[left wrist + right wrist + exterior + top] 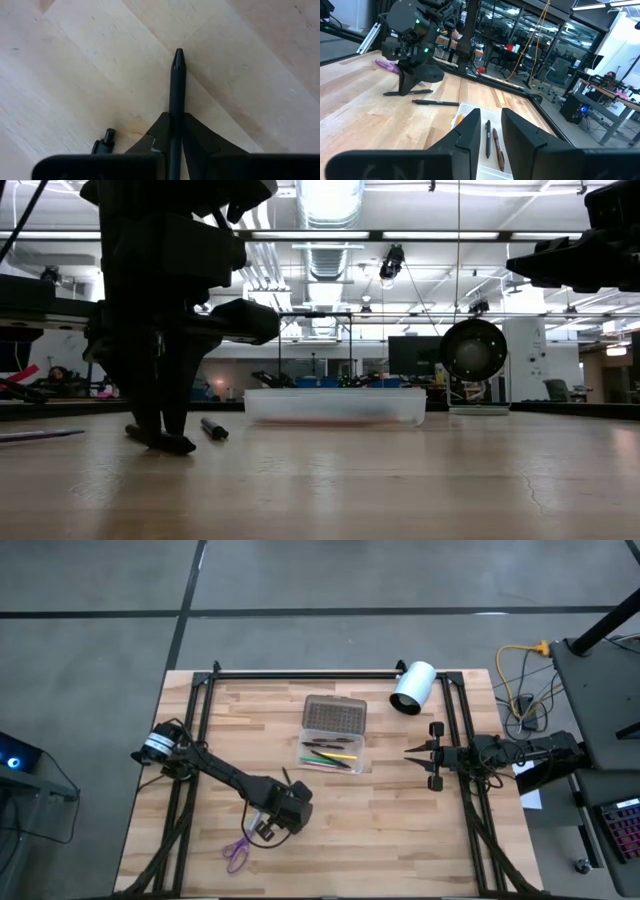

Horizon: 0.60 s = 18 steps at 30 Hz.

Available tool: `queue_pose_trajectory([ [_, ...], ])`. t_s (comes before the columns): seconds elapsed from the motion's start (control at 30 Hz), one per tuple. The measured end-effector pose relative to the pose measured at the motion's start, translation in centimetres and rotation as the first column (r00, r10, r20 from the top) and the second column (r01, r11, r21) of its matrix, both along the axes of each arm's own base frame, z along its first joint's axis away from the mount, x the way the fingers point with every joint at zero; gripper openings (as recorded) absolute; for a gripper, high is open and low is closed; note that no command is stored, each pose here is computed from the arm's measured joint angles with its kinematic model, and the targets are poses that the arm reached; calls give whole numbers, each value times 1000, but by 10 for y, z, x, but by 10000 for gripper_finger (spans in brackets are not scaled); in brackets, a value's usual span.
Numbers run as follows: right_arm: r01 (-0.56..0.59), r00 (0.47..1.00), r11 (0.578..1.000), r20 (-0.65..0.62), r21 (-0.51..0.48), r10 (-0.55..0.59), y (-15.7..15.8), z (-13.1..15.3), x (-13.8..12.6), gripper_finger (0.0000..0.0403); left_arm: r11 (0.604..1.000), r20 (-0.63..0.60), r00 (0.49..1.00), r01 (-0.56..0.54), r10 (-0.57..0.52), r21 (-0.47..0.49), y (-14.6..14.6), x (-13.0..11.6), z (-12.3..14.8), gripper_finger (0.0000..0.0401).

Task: Pick & place school supplies into a supply box
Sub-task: Put the black pen into the black supply box

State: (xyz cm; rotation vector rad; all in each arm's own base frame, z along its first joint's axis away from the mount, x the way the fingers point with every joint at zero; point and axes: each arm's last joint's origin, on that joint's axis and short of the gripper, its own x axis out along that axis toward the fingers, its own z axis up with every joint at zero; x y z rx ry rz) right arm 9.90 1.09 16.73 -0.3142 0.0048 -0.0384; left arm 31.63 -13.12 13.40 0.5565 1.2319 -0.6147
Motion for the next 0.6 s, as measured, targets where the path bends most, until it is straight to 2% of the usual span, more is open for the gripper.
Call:
queue_pose_trajectory([
  [0.23, 0, 1000, 1000, 0, 0, 0, 0, 0, 0, 79, 1000, 9, 1000, 1, -2, 11, 0, 0, 1, 12],
  [0.43, 0, 1000, 1000, 0, 0, 0, 0, 0, 0, 81, 1000, 51, 999, -4, 3, 21, -1, 3, 14, 12],
  [0.6, 0, 1000, 1000, 0, 0, 0, 0, 0, 0, 73, 996, 96, 995, -26, 18, 84, -3, 9, 26, 11],
])
